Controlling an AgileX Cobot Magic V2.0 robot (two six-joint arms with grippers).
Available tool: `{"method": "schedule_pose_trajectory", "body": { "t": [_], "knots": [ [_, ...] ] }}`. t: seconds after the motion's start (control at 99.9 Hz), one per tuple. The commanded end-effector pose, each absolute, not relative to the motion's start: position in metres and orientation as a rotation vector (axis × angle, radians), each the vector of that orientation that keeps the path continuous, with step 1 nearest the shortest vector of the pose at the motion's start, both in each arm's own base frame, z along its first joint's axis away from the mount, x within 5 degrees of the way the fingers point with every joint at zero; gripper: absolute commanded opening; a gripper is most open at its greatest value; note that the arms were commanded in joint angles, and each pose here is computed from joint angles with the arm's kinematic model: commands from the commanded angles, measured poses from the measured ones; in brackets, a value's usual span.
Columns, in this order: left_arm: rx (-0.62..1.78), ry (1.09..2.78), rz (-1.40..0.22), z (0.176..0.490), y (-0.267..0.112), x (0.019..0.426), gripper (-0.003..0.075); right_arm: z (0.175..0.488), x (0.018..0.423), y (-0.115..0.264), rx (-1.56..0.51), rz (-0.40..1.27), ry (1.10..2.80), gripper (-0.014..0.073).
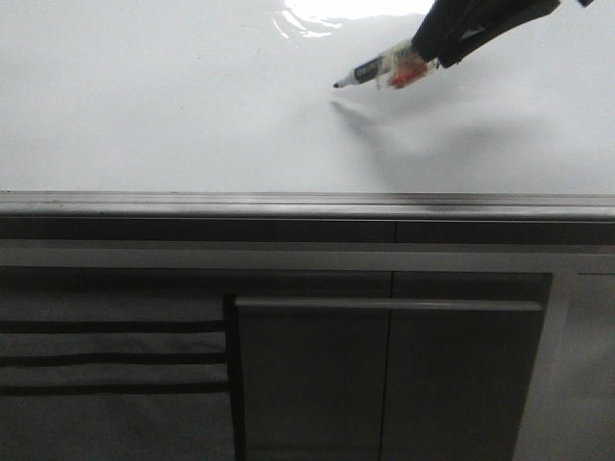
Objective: Write number 0 on whiteboard
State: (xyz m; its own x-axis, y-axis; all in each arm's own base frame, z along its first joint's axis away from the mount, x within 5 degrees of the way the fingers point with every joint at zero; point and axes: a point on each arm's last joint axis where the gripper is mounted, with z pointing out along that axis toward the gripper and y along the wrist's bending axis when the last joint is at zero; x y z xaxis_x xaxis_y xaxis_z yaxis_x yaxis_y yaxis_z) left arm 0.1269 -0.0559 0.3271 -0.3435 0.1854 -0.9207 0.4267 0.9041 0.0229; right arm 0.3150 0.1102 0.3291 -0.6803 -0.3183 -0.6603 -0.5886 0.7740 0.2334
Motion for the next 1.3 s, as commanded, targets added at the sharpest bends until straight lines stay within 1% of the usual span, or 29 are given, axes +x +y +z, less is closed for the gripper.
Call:
{"method": "schedule_pose_trajectory", "body": {
  "t": [0.0,0.06,0.14,0.22,0.29,0.42,0.63,0.821,0.951,1.001,1.061,1.101,1.181,1.241,1.291],
  "knots": [
    [0.395,1.831,-0.293,0.343,-0.056,0.129,0.0428,0.338,0.323,0.115,-0.691,0.588,2.333,-0.0055],
    [0.395,1.833,-0.293,0.343,-0.056,0.129,0.0428,0.325,0.327,0.113,-0.699,0.567,2.42,-0.0055],
    [0.395,1.833,-0.293,0.343,-0.056,0.129,0.0428,0.32,0.33,0.096,-0.635,0.441,2.498,-0.0055],
    [0.397,1.832,-0.291,0.343,-0.056,0.129,0.0428,0.332,0.328,0.087,-0.58,0.417,2.452,-0.0055],
    [0.396,1.831,-0.292,0.343,-0.056,0.129,0.0428,0.348,0.326,0.086,-0.569,0.405,2.39,-0.0055],
    [0.396,1.831,-0.292,0.343,-0.056,0.129,0.0428,0.367,0.323,0.095,-0.591,0.422,2.323,-0.0055],
    [0.396,1.831,-0.292,0.343,-0.056,0.129,0.0428,0.369,0.318,0.121,-0.68,0.455,2.283,-0.0055],
    [0.397,1.832,-0.291,0.343,-0.056,0.129,0.0428,0.363,0.309,0.132,-0.771,0.5,2.342,-0.0055],
    [0.419,1.834,-0.283,0.342,-0.057,0.129,0.0428,0.367,0.286,0.135,-0.9,0.501,2.32,-0.0055],
    [0.458,1.833,-0.28,0.342,-0.059,0.128,0.0428,0.366,0.273,0.137,-1.006,0.49,2.277,-0.0055],
    [0.54,1.837,-0.289,0.34,-0.066,0.128,0.0428,0.363,0.252,0.142,-1.223,0.47,2.179,-0.0055],
    [0.612,1.842,-0.3,0.34,-0.072,0.128,0.0428,0.363,0.241,0.145,-1.33,0.463,2.1,-0.0055],
    [0.823,1.868,-0.32,0.337,-0.09,0.128,0.0428,0.363,0.219,0.153,-1.505,0.428,1.949,-0.0055],
    [0.997,1.863,-0.31,0.336,-0.105,0.13,0.0428,0.365,0.208,0.157,-1.678,0.387,1.8,-0.0055],
    [1.116,1.846,-0.318,0.335,-0.119,0.131,0.0428,0.366,0.201,0.16,-1.768,0.377,1.719,-0.0055]
  ]
}}
